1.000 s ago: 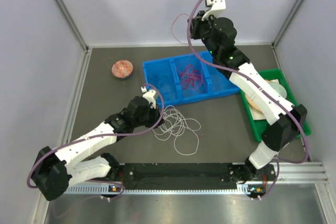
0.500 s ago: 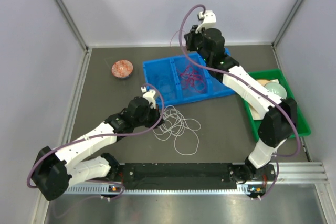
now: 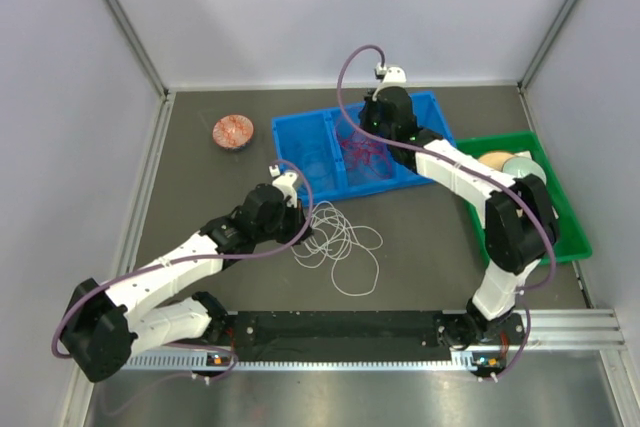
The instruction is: Untangle the cables
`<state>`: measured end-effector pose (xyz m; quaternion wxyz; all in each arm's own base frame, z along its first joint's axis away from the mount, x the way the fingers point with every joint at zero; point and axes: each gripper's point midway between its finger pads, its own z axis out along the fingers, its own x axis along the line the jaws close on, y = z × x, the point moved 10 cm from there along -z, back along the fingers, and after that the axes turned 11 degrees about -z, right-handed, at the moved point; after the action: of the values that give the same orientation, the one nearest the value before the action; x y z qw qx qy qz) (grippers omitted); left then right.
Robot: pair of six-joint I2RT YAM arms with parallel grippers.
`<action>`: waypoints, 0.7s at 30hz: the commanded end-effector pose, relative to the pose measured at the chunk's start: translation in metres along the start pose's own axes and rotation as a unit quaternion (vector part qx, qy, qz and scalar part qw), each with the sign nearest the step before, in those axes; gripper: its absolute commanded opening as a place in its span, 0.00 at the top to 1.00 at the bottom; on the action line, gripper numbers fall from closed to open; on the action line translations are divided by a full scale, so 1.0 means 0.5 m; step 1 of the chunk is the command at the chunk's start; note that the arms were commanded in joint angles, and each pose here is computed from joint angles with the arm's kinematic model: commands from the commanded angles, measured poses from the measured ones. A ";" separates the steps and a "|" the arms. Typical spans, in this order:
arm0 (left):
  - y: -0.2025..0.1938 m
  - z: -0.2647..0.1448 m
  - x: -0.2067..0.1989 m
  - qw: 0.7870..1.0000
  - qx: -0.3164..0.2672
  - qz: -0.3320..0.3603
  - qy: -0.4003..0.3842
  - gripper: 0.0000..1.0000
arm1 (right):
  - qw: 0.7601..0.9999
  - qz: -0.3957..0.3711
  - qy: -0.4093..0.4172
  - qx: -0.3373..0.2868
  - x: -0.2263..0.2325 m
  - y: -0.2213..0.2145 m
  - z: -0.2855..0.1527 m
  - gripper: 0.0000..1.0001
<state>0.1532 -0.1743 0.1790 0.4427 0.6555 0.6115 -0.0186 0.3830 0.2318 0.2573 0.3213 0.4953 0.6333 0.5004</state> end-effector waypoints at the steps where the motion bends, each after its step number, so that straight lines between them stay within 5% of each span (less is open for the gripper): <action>1: 0.005 0.010 -0.003 1.000 -0.006 0.002 -0.015 1.00 | 0.999 0.023 -0.021 0.022 -0.027 -0.040 0.015 1.00; 9: 0.001 0.009 -0.004 1.000 0.000 -0.003 -0.020 1.00 | 0.996 0.020 -0.009 0.083 -0.028 -0.075 0.063 0.97; 11: 0.002 0.006 -0.005 1.000 0.000 0.000 -0.022 1.00 | 0.997 0.021 -0.012 0.073 -0.029 -0.061 0.057 0.60; 13: 0.002 0.006 -0.006 1.000 0.004 0.005 -0.023 1.00 | 0.998 0.020 -0.014 0.066 -0.030 -0.051 0.048 0.34; 14: 0.005 0.004 -0.011 0.999 0.009 0.013 -0.032 1.00 | 0.998 0.020 -0.009 0.054 -0.029 -0.033 0.035 0.31; 18: 0.015 0.004 -0.019 0.999 0.012 0.023 -0.033 0.68 | 1.000 0.026 0.003 0.017 -0.028 0.017 -0.020 0.19; 19: 0.017 0.003 -0.021 0.999 0.013 0.025 -0.033 0.46 | 1.000 0.026 0.004 0.011 -0.028 0.027 -0.030 0.16; 21: 0.024 0.000 -0.026 0.999 0.010 0.032 -0.034 0.32 | 0.999 0.031 0.011 -0.017 -0.028 0.065 -0.067 0.07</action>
<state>0.1515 -0.1764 0.1730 0.4295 0.6756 0.5981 -0.0371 0.3845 0.2187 0.2174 0.2742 0.5378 0.6655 0.4389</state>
